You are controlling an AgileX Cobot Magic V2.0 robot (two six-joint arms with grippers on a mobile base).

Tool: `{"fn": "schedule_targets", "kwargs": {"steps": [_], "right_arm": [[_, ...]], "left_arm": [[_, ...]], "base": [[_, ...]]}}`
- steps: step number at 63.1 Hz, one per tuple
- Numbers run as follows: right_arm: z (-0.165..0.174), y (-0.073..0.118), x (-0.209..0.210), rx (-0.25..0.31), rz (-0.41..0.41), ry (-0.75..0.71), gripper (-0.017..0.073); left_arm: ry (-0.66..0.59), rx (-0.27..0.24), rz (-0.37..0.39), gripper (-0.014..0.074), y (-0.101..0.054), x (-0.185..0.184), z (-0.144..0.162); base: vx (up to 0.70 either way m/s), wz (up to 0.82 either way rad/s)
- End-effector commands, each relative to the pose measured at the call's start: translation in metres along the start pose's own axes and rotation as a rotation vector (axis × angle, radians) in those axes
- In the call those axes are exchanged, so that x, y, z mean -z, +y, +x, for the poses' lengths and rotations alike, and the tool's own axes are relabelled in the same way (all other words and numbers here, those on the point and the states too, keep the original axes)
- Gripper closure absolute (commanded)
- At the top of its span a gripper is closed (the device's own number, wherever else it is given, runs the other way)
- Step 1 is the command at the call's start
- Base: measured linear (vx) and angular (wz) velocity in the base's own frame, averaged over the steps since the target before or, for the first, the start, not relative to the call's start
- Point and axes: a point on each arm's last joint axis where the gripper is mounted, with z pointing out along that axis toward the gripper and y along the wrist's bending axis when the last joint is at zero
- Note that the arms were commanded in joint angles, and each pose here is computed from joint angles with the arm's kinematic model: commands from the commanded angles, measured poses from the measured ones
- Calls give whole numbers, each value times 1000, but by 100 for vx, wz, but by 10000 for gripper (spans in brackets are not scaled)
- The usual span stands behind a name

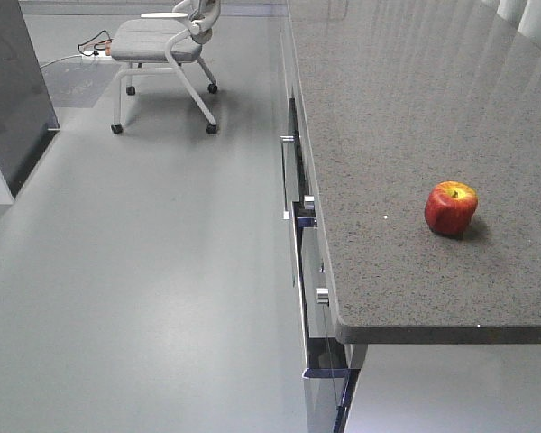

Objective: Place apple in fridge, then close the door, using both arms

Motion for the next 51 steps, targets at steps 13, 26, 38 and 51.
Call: {"fn": "schedule_targets", "kwargs": {"steps": [13,26,38,51], "right_arm": [[-3,0,1,7,3,-75,563],[-3,0,1,7,3,-75,563],[-5,0,1,7,3,-96,563],[-37,1,6,6,1,-174,563]], "left_arm": [[-71,10,4,600,0,1,-1],[-71,10,4,600,0,1,-1],[-71,10,4,600,0,1,-1],[-71,10,4,600,0,1,-1]], "base": [[0,0],[0,0],[0,0],[0,0]]}}
